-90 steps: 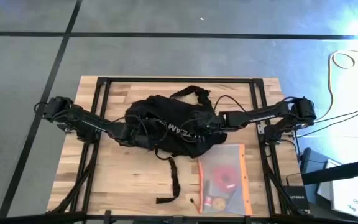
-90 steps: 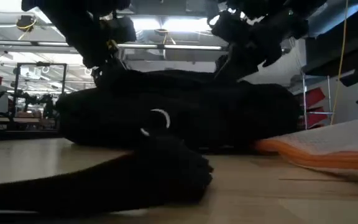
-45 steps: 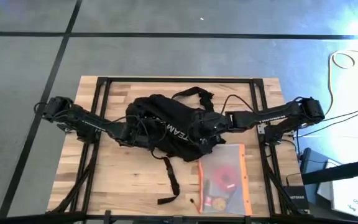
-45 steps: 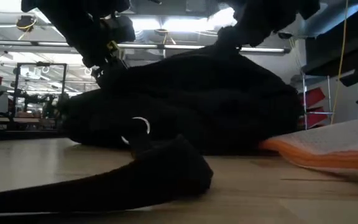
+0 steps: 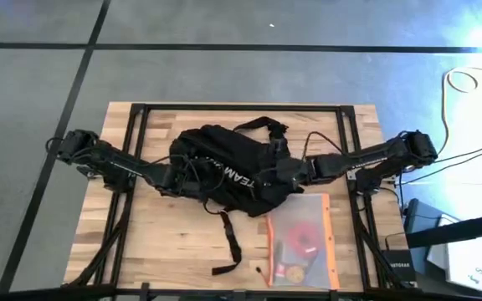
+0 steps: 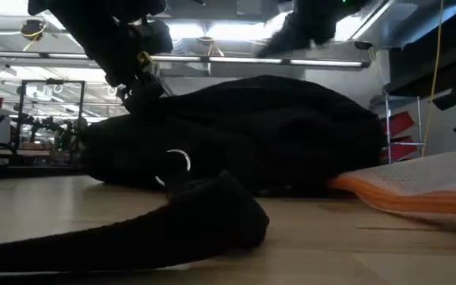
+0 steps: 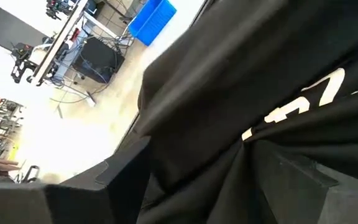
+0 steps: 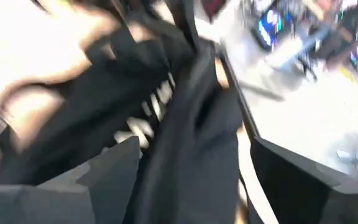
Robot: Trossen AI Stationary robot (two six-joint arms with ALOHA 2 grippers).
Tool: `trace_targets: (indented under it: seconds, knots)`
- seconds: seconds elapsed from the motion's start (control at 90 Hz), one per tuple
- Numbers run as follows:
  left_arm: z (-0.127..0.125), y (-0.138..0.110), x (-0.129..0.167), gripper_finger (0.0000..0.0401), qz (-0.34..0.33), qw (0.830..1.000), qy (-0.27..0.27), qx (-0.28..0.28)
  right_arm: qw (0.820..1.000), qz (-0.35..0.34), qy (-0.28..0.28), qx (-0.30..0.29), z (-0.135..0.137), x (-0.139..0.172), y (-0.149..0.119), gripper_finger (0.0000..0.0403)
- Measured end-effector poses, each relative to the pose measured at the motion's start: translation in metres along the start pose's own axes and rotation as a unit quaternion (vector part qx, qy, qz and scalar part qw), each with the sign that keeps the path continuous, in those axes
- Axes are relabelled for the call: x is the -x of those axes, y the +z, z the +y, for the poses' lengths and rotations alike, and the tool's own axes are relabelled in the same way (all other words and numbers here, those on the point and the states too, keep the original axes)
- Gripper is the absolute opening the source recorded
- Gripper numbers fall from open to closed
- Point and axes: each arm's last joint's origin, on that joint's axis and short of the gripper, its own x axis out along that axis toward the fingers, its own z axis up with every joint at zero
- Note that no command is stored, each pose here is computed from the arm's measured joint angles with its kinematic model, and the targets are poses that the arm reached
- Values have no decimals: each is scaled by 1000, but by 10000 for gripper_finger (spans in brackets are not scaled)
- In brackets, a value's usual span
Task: Unpack backpack
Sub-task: Move the black backpack to the top center of the table
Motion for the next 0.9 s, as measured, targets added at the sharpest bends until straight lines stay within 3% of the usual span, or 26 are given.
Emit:
trace_targets:
  seconds: [0.133,0.189,0.267,0.333,0.422,0.511,0.633,0.767,0.9]
  knots:
    - [0,0,0,258,2,1000,-2,-1,994,23,-98,46,9,15,11,289]
    - [0,0,0,258,2,1000,-3,-1,995,22,-92,26,13,21,14,289]
    - [0,0,0,258,2,1000,-3,-1,999,-17,19,-47,24,25,20,289]
    - [0,0,0,258,2,1000,-2,-1,985,-33,143,-94,41,23,22,289]
    - [0,0,0,258,2,1000,-2,-2,966,-3,246,-74,75,14,9,289]
    - [0,0,0,258,2,1000,-3,-2,955,18,294,-26,107,0,-14,289]
    - [0,-1,0,258,2,1000,-3,-4,955,32,290,-49,126,-22,-28,289]
    - [0,-1,0,258,3,1000,-5,-3,971,81,214,-64,125,-42,-44,289]
    - [0,-1,0,258,4,1000,-7,-6,968,166,174,-68,113,-62,-70,289]
